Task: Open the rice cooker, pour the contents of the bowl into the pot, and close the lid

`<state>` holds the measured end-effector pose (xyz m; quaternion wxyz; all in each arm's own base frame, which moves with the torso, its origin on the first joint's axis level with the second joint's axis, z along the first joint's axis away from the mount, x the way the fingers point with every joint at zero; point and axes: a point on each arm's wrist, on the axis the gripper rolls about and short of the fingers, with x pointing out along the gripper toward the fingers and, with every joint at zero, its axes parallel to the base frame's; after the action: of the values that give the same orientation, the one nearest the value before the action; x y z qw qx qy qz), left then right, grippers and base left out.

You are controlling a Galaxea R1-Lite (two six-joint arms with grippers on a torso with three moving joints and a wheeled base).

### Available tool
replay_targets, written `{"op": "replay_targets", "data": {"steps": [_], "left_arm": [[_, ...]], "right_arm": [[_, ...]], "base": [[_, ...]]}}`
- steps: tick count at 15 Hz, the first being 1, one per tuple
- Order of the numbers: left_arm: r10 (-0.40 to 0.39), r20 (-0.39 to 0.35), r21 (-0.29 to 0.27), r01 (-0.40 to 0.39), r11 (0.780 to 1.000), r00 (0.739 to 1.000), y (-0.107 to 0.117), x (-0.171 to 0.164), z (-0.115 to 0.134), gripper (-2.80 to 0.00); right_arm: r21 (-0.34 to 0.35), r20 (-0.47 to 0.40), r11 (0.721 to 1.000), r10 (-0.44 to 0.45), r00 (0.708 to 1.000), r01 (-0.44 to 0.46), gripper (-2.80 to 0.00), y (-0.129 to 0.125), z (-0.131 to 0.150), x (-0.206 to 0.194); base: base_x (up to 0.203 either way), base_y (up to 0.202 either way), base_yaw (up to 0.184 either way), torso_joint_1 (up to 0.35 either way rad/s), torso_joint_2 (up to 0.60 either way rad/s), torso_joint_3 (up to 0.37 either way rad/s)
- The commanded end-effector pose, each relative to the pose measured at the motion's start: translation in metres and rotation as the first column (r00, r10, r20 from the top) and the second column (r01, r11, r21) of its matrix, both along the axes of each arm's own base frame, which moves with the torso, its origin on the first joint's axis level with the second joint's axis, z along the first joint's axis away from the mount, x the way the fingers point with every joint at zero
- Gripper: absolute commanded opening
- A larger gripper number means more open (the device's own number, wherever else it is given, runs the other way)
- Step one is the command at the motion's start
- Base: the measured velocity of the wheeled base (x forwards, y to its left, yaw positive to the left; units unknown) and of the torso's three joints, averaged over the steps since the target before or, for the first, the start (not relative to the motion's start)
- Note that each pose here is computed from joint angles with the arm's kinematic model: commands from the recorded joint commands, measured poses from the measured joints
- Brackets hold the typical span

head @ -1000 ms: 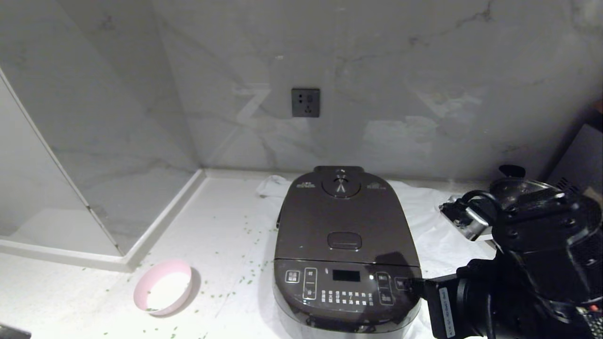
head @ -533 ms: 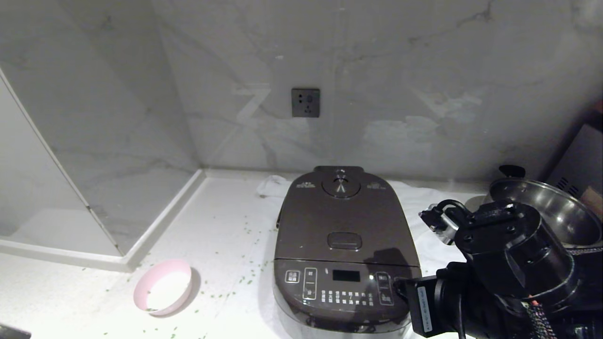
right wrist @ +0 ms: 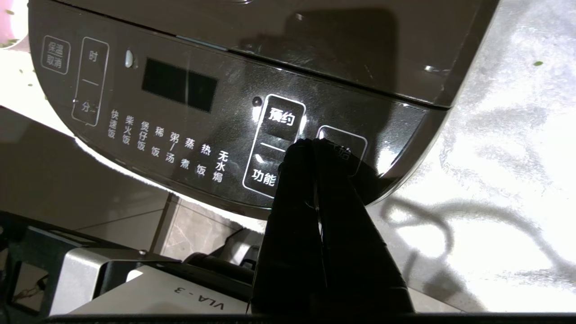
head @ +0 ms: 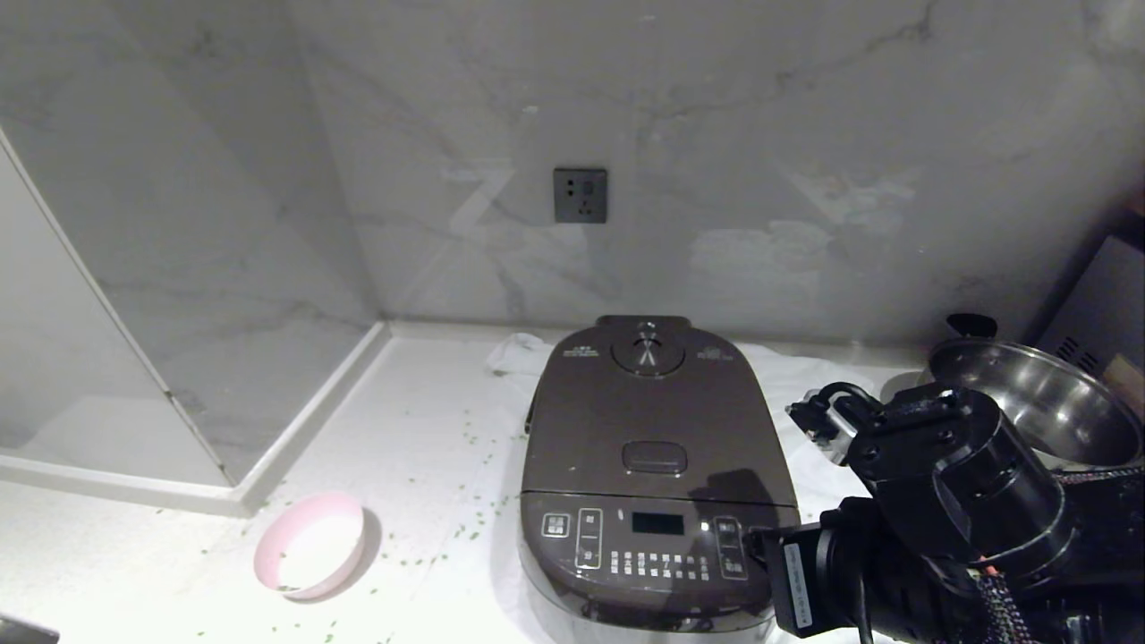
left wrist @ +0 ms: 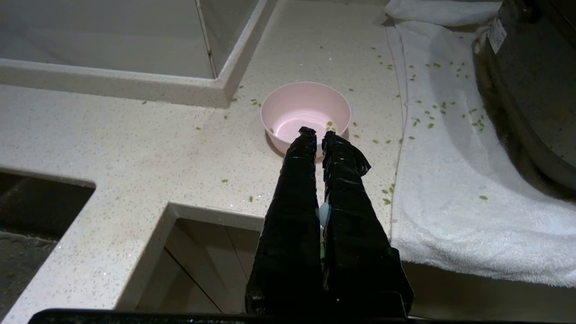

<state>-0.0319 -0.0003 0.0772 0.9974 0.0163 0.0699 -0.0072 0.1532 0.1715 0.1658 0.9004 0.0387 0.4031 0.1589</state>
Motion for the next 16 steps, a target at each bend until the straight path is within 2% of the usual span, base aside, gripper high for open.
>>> {"op": "replay_targets", "data": {"steps": [1, 10, 16], "left_arm": [[0.0, -0.001, 0.0, 0.0, 1.0, 1.0, 0.0, 0.0, 0.0, -2.8], [0.0, -0.001, 0.0, 0.0, 1.0, 1.0, 0.0, 0.0, 0.0, -2.8], [0.0, -0.001, 0.0, 0.0, 1.0, 1.0, 0.0, 0.0, 0.0, -2.8]], "right_arm": [[-0.009, 0.002, 1.0, -0.001, 1.0, 0.002, -2.8, -0.001, 0.0, 0.001], [-0.014, 0.018, 1.0, -0.003, 1.0, 0.003, -2.8, -0.005, 0.003, 0.001], [-0.042, 0.007, 0.999, -0.018, 1.0, 0.018, -2.8, -0.011, -0.003, 0.004]], "base": [[0.0, 0.0, 0.0, 0.0, 0.0, 0.0], [0.0, 0.0, 0.0, 0.0, 0.0, 0.0], [0.0, 0.0, 0.0, 0.0, 0.0, 0.0]]}}
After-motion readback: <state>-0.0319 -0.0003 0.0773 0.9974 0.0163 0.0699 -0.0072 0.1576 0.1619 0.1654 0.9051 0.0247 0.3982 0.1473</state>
